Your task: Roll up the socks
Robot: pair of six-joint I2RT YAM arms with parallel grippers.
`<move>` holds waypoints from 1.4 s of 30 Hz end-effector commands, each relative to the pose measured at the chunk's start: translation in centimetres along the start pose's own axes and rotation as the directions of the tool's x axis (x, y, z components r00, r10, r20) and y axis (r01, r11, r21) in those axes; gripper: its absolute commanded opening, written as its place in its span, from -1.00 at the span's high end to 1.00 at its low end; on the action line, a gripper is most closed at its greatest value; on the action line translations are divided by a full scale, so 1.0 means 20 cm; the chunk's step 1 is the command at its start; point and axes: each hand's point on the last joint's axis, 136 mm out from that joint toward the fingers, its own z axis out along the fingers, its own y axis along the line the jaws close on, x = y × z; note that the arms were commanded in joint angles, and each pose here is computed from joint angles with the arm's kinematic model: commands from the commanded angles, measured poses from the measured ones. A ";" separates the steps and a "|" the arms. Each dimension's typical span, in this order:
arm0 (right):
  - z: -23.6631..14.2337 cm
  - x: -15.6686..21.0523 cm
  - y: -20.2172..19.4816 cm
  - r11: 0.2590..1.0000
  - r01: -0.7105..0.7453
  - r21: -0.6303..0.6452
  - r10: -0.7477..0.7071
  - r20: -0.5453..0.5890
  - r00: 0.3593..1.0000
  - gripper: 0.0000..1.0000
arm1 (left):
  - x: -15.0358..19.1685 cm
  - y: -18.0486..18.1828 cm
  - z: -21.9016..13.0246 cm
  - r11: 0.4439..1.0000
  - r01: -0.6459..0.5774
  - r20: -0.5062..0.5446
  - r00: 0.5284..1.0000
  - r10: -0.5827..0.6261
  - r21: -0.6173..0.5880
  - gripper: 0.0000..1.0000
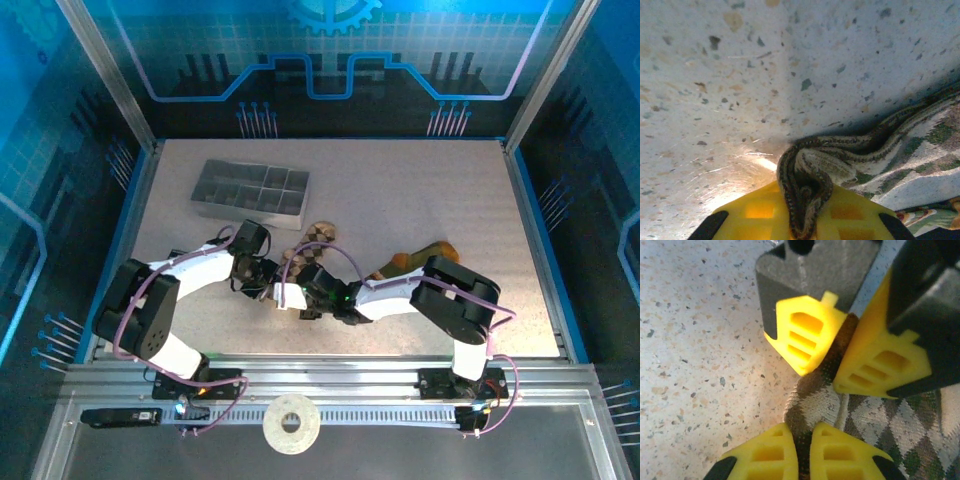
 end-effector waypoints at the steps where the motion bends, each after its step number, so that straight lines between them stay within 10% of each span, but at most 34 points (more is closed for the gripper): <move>1: 0.04 0.07 0.07 0.991 -0.088 -0.099 0.083 -0.060 0.995 0.99 | -0.01 0.07 -0.06 0.999 0.025 0.030 0.999 -0.024 -0.035 0.52; 11: 0.03 0.13 0.13 0.841 -0.410 -0.352 0.382 -0.149 0.912 1.00 | -0.07 0.04 -0.24 0.987 0.111 0.020 0.993 -0.115 0.119 -0.07; 25: 0.08 0.20 0.05 0.328 -0.810 -0.487 0.716 -0.431 0.549 1.00 | -0.01 -0.05 -0.15 0.976 0.033 -0.028 0.999 -0.028 0.215 0.02; 34: 0.12 0.26 0.03 0.127 -0.889 -0.439 0.743 -0.551 0.379 1.00 | -0.05 -0.08 0.01 0.984 -0.030 0.004 1.000 0.030 0.175 0.28; 39: 0.10 0.25 0.01 0.166 -0.882 -0.442 0.745 -0.530 0.405 1.00 | -0.06 0.06 0.06 0.999 -0.007 0.007 1.000 0.007 0.051 0.81; 42: 0.03 0.19 -0.04 0.294 -0.831 -0.473 0.752 -0.422 0.506 0.63 | -0.03 0.15 0.05 0.999 0.000 0.000 1.000 0.000 -0.044 1.00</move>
